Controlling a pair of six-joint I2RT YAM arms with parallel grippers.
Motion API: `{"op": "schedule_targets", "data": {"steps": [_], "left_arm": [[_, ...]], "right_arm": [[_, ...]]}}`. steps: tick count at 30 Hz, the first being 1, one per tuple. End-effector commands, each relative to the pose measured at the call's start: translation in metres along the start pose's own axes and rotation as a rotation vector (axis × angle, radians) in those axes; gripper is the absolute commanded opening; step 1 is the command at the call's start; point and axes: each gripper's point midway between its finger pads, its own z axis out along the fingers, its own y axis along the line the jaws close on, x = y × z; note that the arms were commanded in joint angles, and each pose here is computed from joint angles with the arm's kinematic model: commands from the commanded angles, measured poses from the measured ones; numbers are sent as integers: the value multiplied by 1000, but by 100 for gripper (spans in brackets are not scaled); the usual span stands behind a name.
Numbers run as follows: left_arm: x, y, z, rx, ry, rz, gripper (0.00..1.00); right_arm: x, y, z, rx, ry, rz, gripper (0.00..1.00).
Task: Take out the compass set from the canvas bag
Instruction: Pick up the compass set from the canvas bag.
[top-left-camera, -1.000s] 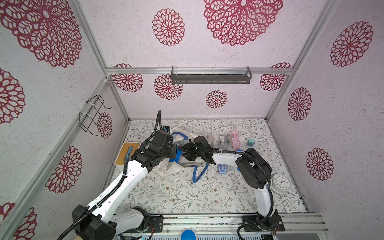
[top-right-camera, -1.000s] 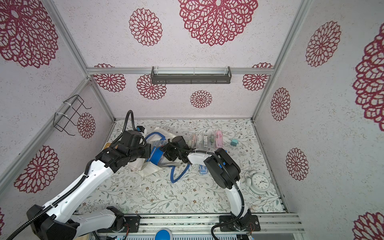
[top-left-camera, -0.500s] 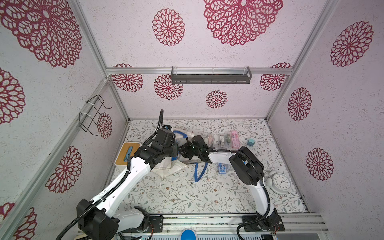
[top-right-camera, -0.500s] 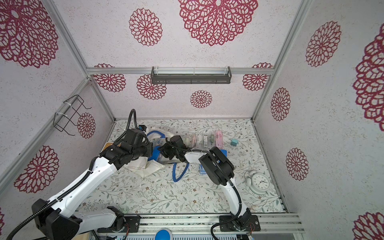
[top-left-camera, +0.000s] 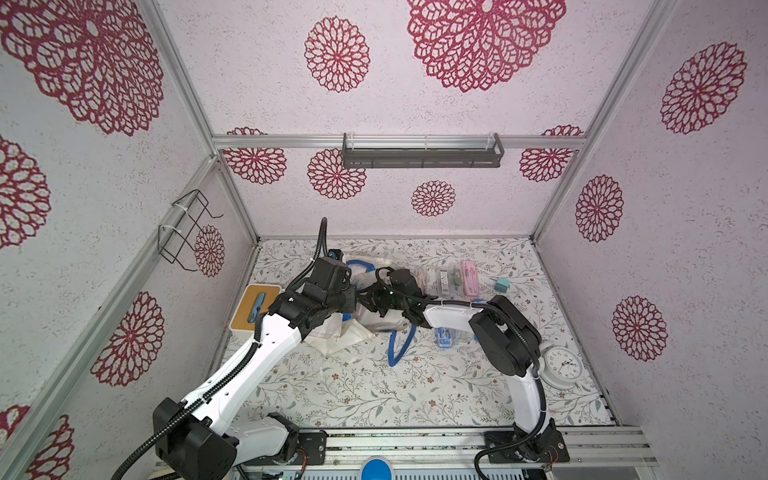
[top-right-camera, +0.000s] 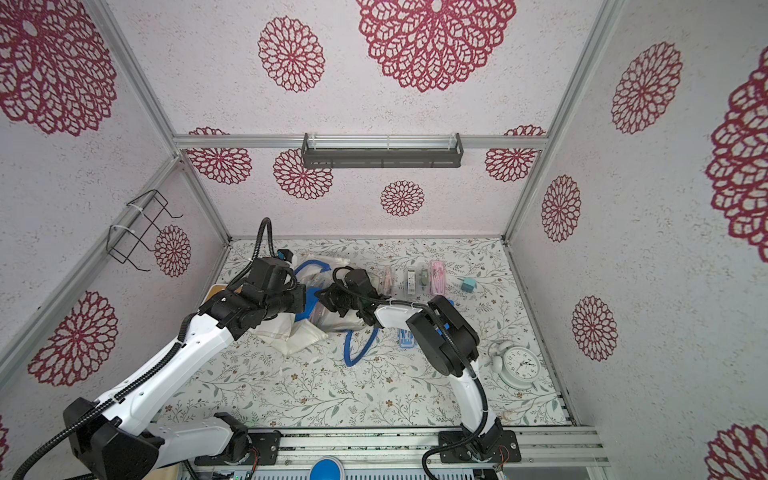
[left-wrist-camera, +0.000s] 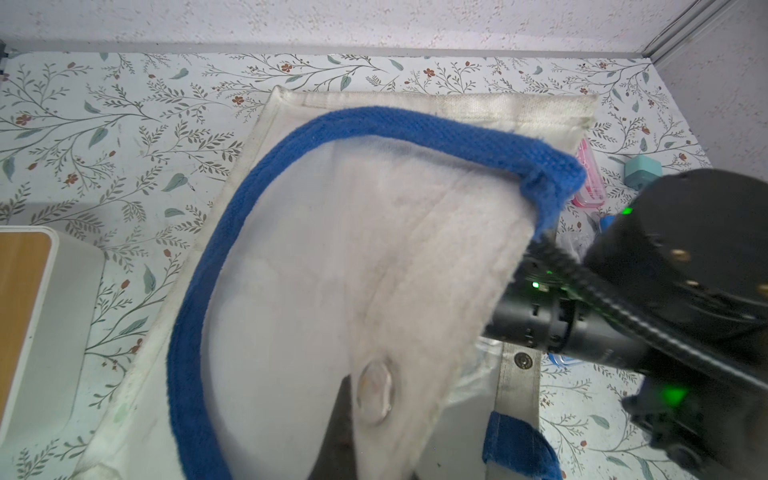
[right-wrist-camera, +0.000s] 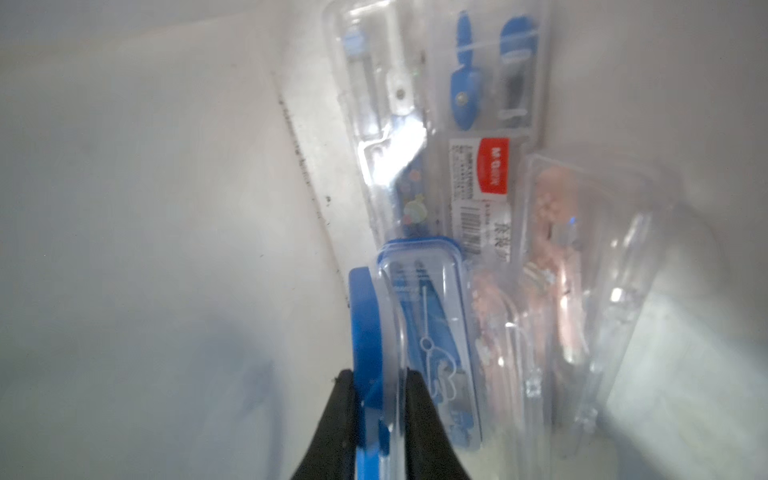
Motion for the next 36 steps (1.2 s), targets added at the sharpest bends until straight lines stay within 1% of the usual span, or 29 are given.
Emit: {"op": "schedule_targets", "data": {"steps": [1,10,15,18,23,28,30,32,36], "left_arm": [[-26,6,-14,7,-114,-54,0],[-31,24,-13,-9,-130,-97,0],[-30,28,-9,-8,-123,-113,0],[-33,25,-6,14,-118,-120,0],[-49,6,-6,104,-134,-135,0],[-70,-12,-13,175,-154,-153,0],[-75,-14,-17,182,-162,-162,0],[-77,-8,-19,156,-166,-182,0],[-73,9,-22,98,-127,-240,0]], "right_arm": [[-7,69,-39,-136,-41,-104,12],[-20,71,-74,-82,-111,-169,12],[-34,89,-99,-87,-171,-218,12],[-34,92,-103,-68,-173,-245,12],[-28,80,-84,-61,-110,-227,13],[-15,68,-52,-28,-31,-224,12],[-9,69,-41,-28,-7,-228,12],[-5,74,-34,-29,8,-237,12],[3,87,-19,-26,46,-271,13]]}}
